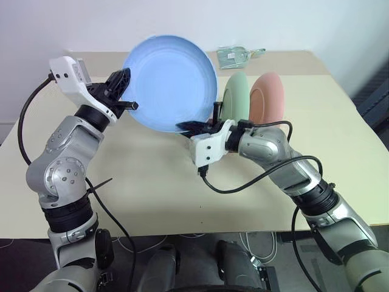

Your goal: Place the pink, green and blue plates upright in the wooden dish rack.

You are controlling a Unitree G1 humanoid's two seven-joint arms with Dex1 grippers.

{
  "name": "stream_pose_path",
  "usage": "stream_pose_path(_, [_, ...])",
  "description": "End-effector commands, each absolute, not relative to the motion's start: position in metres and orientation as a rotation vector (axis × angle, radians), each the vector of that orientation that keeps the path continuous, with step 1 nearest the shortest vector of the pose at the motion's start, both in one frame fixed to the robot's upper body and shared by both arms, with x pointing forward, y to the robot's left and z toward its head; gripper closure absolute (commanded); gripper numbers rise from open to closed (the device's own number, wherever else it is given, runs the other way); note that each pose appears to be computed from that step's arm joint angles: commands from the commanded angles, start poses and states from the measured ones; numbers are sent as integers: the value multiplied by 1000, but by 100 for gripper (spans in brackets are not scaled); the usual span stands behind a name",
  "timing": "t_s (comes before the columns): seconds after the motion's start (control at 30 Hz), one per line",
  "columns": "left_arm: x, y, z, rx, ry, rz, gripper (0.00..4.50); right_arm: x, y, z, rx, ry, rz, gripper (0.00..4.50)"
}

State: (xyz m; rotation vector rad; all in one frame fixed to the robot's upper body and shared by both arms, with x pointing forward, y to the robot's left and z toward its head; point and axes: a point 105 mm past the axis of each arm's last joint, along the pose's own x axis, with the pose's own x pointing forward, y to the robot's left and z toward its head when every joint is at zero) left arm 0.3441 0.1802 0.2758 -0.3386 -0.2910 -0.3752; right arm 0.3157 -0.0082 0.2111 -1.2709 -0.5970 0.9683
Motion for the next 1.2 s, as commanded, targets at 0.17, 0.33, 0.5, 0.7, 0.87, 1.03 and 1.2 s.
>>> stream_pose_path(0.17, [339, 283, 316, -554, -586, 12, 258, 304, -10, 271, -977, -776, 878, 450])
stream_pose_path(0.33, [347, 281, 268, -153, -411, 27, 258, 290, -24, 324, -290, -727, 962, 450])
stream_pose_path(0.5, [339, 208, 186, 165, -164, -304, 258, 283, -38, 348, 370, -537, 1054, 450])
stream_pose_path(0.7, [312, 153, 132, 224, -22, -600, 258, 293, -35, 326, 567, -297, 986, 450])
stream_pose_path(0.87, [308, 141, 123, 230, 5, -646, 258, 300, -34, 311, 629, -189, 913, 450])
stream_pose_path(1.03, [310, 140, 126, 218, -5, -645, 258, 308, -35, 296, 676, -93, 855, 450])
stream_pose_path(1.2, [312, 138, 129, 218, -14, -644, 258, 325, -43, 286, 698, -39, 746, 450])
